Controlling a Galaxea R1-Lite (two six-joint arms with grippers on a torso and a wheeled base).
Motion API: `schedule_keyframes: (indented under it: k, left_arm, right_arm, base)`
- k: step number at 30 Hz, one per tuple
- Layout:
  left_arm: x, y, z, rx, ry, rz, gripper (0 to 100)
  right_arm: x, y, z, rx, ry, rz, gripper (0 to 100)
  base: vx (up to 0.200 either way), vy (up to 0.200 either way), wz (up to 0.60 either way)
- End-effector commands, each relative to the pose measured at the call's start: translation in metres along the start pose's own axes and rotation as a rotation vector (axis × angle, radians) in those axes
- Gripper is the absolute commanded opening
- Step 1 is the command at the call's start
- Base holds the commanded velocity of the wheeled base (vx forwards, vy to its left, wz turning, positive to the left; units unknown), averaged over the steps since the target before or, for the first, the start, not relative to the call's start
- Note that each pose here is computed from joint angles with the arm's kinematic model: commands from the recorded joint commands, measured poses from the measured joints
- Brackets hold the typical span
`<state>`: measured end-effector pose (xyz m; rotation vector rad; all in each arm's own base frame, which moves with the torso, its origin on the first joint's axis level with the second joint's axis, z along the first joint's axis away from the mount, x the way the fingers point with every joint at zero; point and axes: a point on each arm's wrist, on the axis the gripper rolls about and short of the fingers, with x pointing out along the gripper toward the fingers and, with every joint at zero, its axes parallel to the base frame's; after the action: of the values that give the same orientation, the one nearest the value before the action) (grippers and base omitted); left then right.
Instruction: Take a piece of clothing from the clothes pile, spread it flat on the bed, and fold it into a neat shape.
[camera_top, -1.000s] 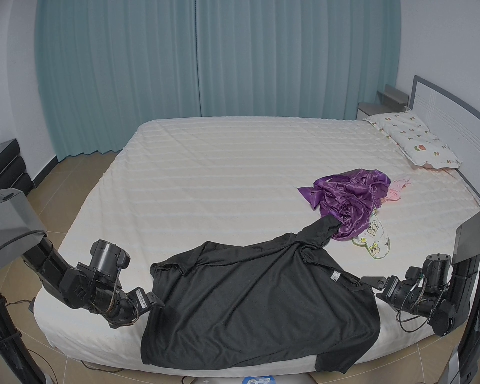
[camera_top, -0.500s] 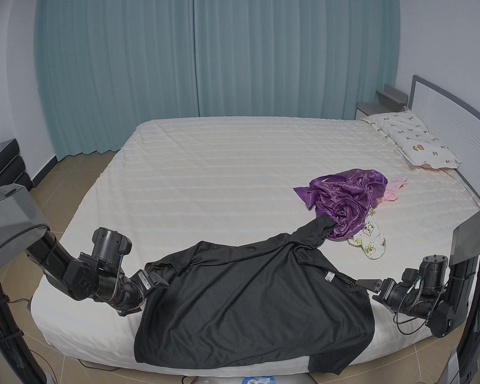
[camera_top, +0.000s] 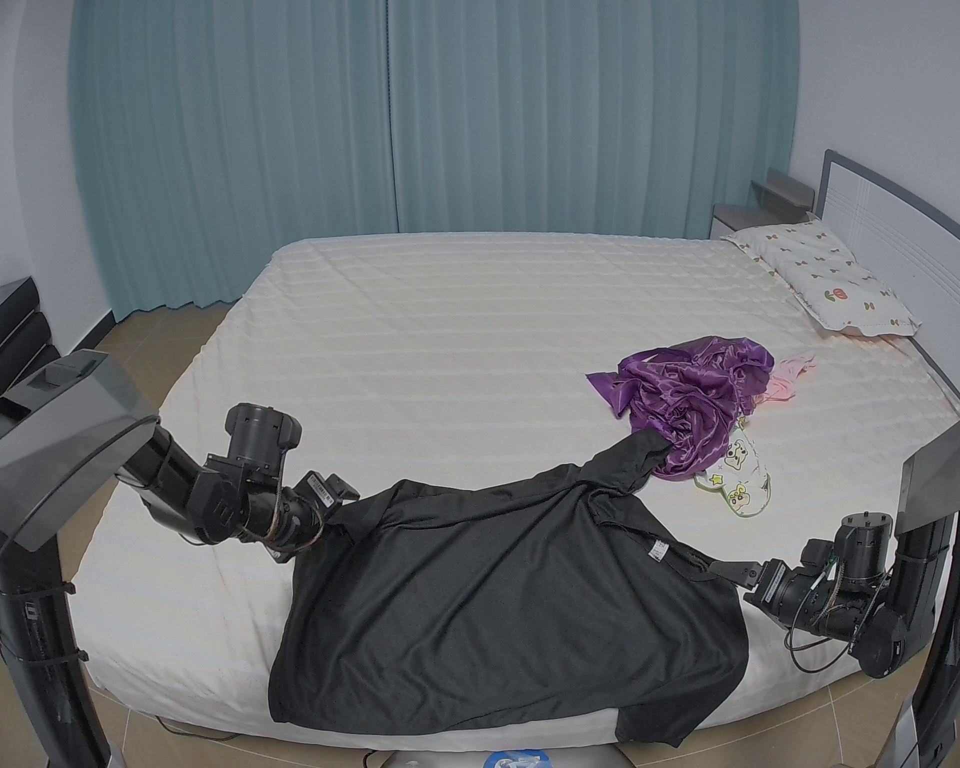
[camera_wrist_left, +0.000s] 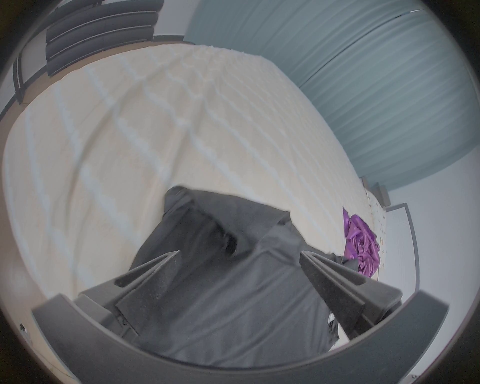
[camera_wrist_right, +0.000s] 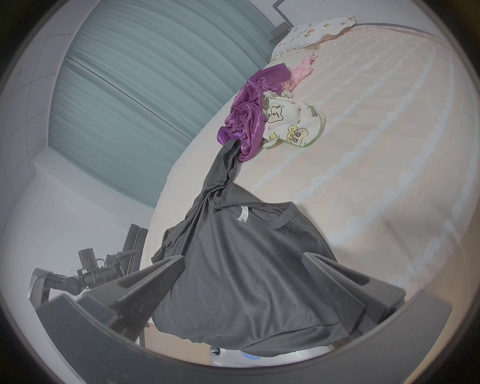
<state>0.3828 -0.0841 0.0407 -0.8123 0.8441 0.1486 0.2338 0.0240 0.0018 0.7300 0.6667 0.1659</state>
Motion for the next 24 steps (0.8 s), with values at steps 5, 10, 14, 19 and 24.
schedule_keyframes:
  k: [5,10,14,19,24]
  left_arm:
    - [0.049,0.0,0.003,0.001,-0.038,0.044,100]
    - [0.049,0.001,0.003,-0.004,-0.037,0.047,100]
    - [0.051,0.001,0.003,-0.004,-0.038,0.045,0]
    - [0.055,0.002,0.003,0.0,-0.047,0.071,0]
    - [0.055,0.004,0.017,-0.019,-0.099,0.081,0]
  right_arm:
    - [0.003,0.0,-0.004,-0.007,0.01,-0.004,100]
    - [0.004,-0.003,-0.007,-0.004,0.025,-0.013,100]
    - [0.004,-0.002,-0.008,-0.005,0.029,-0.011,100]
    - [0.001,0.0,-0.006,-0.011,0.003,-0.026,100]
    - [0.002,0.0,-0.005,-0.007,-0.02,-0.047,100]
  base:
    - [0.0,0.0,0.0]
    - [0.0,0.0,0.0]
    - [0.0,0.0,0.0]
    - [0.0,0.0,0.0]
    - [0.0,0.0,0.0]
